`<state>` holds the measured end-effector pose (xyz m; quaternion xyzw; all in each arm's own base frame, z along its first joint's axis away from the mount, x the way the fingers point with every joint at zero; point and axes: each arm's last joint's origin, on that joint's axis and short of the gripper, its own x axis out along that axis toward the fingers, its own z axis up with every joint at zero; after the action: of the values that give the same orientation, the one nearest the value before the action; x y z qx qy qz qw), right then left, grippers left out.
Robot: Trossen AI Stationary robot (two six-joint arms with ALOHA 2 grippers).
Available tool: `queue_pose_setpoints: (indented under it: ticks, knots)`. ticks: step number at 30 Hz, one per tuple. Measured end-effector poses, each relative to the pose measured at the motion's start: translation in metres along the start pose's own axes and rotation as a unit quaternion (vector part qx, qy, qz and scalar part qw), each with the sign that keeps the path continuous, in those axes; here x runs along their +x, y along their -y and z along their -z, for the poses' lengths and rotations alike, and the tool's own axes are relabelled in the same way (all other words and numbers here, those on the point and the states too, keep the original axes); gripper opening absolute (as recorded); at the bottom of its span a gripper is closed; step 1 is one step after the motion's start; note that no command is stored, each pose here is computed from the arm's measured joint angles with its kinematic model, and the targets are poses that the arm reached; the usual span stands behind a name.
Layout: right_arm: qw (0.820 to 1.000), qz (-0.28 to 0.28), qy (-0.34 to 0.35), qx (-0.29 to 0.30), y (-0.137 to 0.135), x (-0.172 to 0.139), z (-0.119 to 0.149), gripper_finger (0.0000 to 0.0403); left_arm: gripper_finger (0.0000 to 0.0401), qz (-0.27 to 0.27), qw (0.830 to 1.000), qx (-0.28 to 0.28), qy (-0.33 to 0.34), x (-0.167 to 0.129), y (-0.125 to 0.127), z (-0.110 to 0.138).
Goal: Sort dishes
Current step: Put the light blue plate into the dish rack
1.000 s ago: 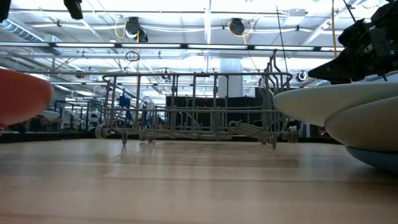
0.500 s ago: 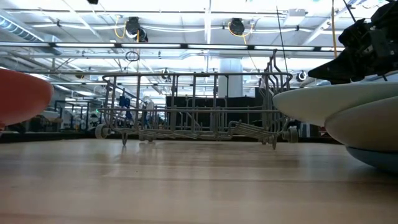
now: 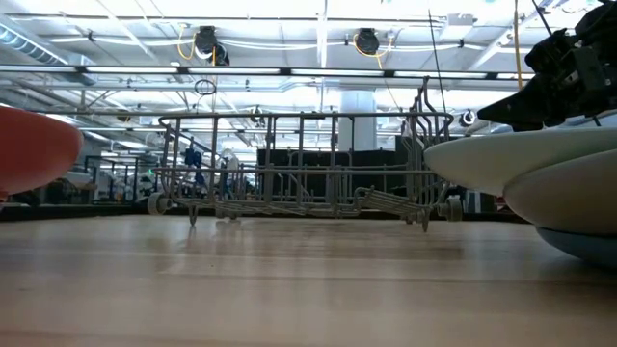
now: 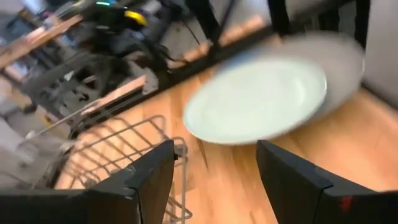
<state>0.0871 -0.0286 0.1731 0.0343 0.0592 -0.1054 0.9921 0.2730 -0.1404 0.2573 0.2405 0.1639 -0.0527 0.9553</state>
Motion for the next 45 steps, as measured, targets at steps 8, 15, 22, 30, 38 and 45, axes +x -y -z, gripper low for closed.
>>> queue_pose_setpoints:
  ticks: [8, 15, 22, 30, 38, 45]
  knots:
    - [1.000, 0.000, 0.000, -0.002, 0.000, 0.000, 0.000, 0.0004, 0.0228, 0.028, 0.980, 0.189, -0.055, 0.065, 0.036, 0.006]
    - [1.000, 0.000, 0.000, 0.002, 0.000, 0.000, 0.000, 0.0004, 0.0228, 0.040, 0.946, 0.315, -0.064, 0.106, 0.057, 0.004]
    - [1.000, 0.000, 0.000, 0.002, 0.000, 0.000, 0.000, 0.0004, 0.0228, 0.060, 0.904, 0.412, -0.099, 0.142, 0.076, 0.028]
    - [1.000, 0.000, 0.000, 0.002, 0.000, 0.000, 0.000, 0.0004, 0.0217, 0.027, 0.895, 0.440, -0.071, 0.162, 0.075, 0.034]
    - [1.000, 0.000, 0.000, 0.002, 0.000, 0.000, 0.000, 0.0004, 0.0167, 0.047, 0.898, 0.432, -0.070, 0.176, 0.074, 0.052]
    - [1.000, 0.000, 0.000, 0.002, 0.000, 0.000, 0.000, 0.0004, 0.0125, 0.001, 0.906, 0.420, -0.056, 0.181, 0.073, 0.050]
